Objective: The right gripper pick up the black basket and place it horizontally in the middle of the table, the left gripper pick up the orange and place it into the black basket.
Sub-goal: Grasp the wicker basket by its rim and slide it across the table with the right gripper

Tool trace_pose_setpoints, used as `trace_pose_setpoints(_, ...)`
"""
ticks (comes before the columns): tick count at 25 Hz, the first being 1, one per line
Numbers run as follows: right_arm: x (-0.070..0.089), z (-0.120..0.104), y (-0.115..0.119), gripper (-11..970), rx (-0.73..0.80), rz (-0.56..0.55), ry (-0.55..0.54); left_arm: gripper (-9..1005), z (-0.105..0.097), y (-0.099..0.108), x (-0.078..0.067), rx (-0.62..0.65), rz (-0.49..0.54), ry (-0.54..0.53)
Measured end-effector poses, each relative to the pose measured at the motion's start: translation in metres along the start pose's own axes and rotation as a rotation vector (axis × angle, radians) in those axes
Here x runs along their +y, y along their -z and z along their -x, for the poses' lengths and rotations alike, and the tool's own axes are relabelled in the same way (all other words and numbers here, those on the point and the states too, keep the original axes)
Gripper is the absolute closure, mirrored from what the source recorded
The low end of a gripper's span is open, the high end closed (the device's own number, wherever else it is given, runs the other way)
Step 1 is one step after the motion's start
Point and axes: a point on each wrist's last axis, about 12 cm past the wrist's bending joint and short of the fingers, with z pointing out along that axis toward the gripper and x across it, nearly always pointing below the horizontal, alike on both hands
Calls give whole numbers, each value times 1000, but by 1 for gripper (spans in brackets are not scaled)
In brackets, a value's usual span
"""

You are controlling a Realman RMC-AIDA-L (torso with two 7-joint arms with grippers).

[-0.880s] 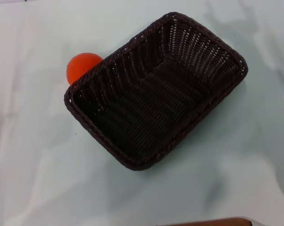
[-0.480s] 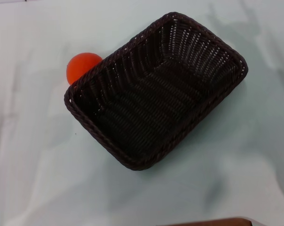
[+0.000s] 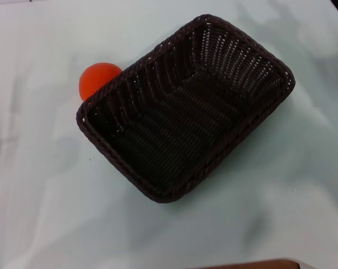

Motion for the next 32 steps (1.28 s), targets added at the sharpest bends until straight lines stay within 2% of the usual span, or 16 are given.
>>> trace_pose_setpoints(6, 14, -45, -36, 44, -255, -191, -175, 182, 0, 0, 0, 1, 1, 0)
trace_pose_setpoints(10, 12, -81, -64, 44, -488, -229, -217, 182, -1, 1, 0, 4, 2, 3)
trace_pose_setpoints(15, -6, -126, -102, 44, -824, -159, -121, 183, -1, 2, 0, 7, 6, 4)
trace_pose_setpoints(19, -21, -146, -129, 44, -1100, -83, -25, 183, -1, 3, 0, 9, 8, 5)
trace_pose_setpoints(21, -29, -152, -144, 44, -1252, -13, 47, 183, -1, 4, 1, 11, 9, 5)
trace_pose_setpoints(26, -43, -145, -162, 44, -1386, 31, 142, 183, -3, 5, 1, 24, 18, 5)
trace_pose_setpoints(32, -52, -119, -170, 43, -1429, 8, 142, 182, -5, 8, 2, 40, 34, 12)
